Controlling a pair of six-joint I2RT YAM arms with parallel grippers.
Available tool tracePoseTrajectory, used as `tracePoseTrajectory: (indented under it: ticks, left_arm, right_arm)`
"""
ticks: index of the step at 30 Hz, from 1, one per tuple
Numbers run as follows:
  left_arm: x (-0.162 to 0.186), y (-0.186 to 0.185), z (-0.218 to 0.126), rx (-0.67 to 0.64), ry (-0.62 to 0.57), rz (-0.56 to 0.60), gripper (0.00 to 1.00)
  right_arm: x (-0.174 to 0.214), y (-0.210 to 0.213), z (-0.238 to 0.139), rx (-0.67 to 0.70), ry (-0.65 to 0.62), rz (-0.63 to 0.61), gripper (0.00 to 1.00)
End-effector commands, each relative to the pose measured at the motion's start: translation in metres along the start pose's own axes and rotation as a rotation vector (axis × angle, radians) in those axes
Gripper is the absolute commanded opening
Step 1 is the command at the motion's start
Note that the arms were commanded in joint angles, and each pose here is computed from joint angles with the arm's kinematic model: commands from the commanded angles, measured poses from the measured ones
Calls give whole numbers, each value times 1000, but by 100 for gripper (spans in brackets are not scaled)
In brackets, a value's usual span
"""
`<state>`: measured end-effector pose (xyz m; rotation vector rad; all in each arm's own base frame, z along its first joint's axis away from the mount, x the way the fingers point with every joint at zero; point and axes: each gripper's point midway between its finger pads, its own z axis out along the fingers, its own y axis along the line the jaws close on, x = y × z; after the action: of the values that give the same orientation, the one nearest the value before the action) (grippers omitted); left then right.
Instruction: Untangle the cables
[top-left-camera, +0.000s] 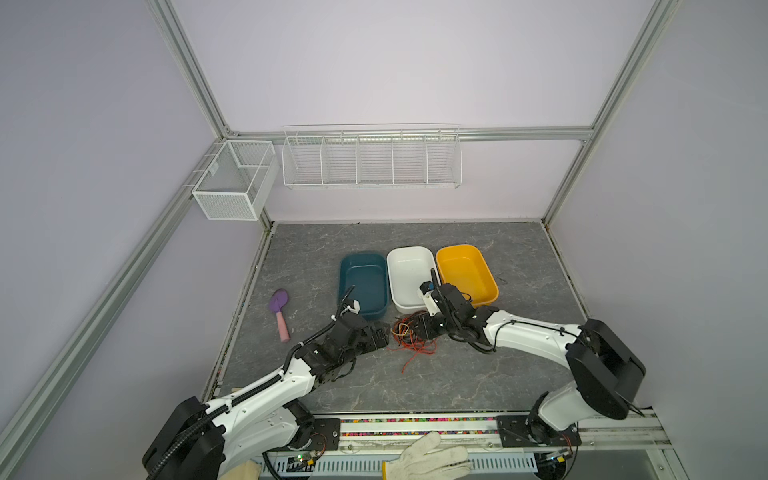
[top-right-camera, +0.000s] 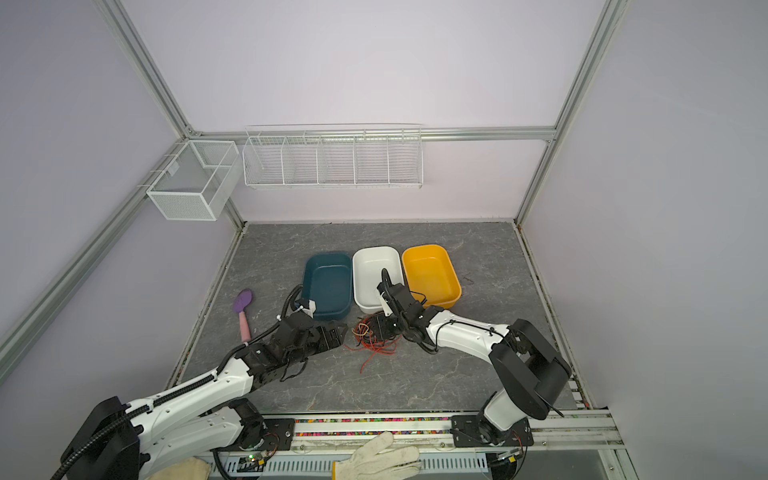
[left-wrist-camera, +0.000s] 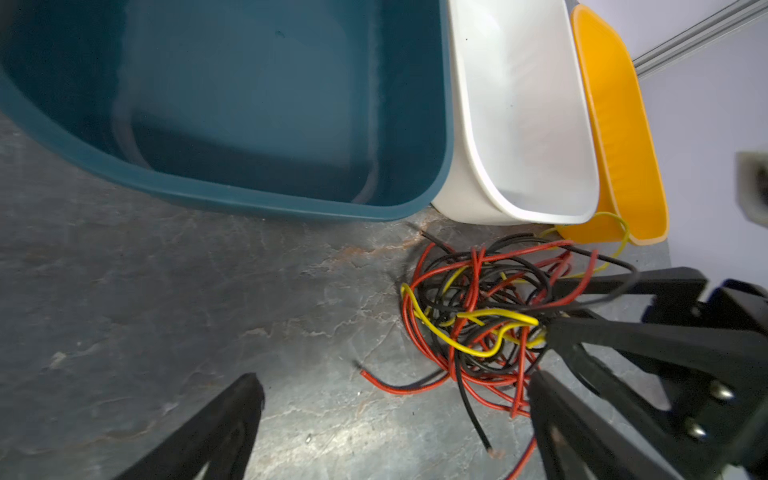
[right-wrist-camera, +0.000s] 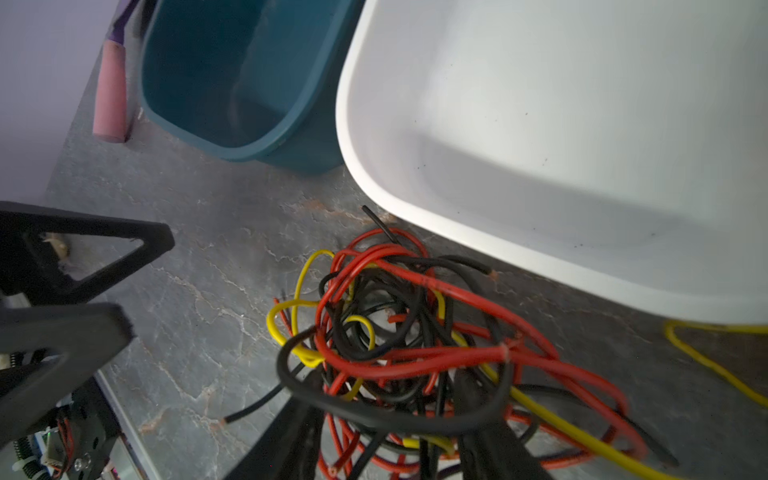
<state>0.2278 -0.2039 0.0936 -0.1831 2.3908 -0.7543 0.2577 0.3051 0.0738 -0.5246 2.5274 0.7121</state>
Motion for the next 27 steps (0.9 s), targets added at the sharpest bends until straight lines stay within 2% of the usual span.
tracePoseTrajectory:
  ticks: [1,4,7,16,25,27]
  left_arm:
    - [5,-6,2,39,5,-32,99]
    - [8,-5,3,43,5,-38,99]
    - [11,-6,6,48,10,-38,99]
    - [27,-10,18,56,53,-31,99]
    - [35,-23,19,102,56,-15,98]
    - [35,-29,18,138,49,-19,95]
  right_arm:
    - [10,-3,7,8,34,14,53]
    - [9,-3,9,3,29,15,48]
    - [7,-2,8,-5,24,13,33]
    - [11,13,5,-94,25,3,7]
    - [4,41,-16,-242,-36,-48,7]
    - [3,48,-23,-274,-54,-69,7]
